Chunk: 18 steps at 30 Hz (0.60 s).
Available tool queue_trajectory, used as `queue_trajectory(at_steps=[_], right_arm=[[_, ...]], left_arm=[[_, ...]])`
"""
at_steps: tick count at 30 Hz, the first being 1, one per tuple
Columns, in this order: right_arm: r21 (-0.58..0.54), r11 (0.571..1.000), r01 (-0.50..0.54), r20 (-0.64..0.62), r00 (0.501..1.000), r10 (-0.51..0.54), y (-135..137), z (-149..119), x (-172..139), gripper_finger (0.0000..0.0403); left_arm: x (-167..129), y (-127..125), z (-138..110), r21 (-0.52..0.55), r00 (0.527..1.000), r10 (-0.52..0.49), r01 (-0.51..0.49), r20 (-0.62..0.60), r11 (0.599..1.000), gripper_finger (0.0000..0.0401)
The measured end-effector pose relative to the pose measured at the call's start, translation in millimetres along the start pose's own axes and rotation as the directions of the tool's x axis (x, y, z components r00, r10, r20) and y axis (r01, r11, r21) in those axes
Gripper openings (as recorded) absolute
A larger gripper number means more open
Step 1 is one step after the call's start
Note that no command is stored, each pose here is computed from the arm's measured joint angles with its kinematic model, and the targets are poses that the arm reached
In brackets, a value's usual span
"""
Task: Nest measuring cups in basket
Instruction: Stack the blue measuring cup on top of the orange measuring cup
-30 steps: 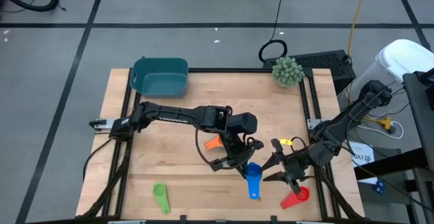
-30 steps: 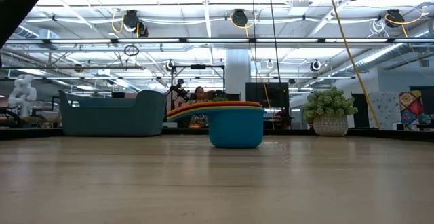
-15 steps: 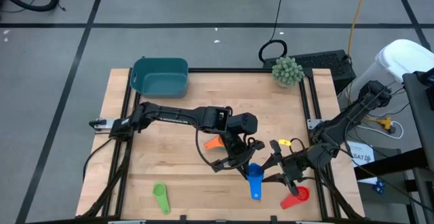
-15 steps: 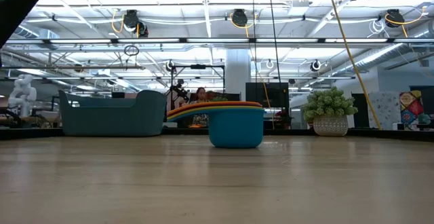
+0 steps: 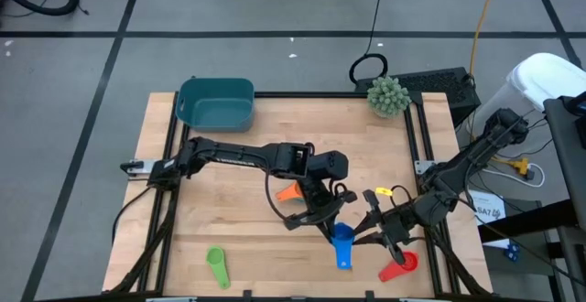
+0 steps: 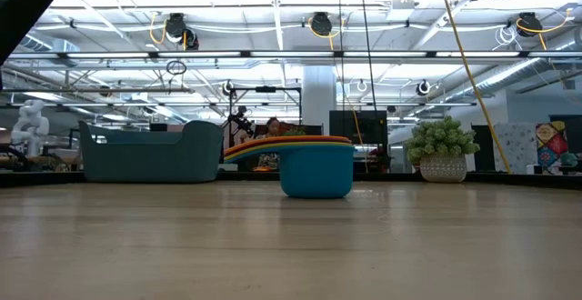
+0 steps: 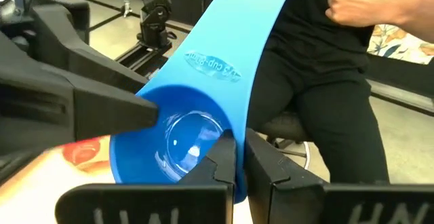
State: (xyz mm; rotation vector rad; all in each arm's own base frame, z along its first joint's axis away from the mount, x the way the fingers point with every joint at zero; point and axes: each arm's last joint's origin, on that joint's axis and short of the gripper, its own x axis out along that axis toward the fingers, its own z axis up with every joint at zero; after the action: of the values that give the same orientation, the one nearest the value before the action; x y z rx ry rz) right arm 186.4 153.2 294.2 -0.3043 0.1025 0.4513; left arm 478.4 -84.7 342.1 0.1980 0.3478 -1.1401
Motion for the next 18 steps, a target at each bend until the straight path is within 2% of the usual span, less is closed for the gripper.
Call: queue_trajectory(at_steps=[4,18], right_arm=[[0.005,1.0,0.025,0.001,1.0,-0.025,-0.8,0.6,-0.2,0.0009],[0.017,1.0,0.001,0.012,1.0,-0.001,-0.1,1.0,0.1,0.0001]], left_arm=[[-0.3,0.0,-0.4,-0.016,1.0,-0.001,0.001,-0.002,1.0,0.0018],[-1.3,0.7,0.5,-0.005,1.0,-0.014,0.014,0.016,1.0,0.0034]])
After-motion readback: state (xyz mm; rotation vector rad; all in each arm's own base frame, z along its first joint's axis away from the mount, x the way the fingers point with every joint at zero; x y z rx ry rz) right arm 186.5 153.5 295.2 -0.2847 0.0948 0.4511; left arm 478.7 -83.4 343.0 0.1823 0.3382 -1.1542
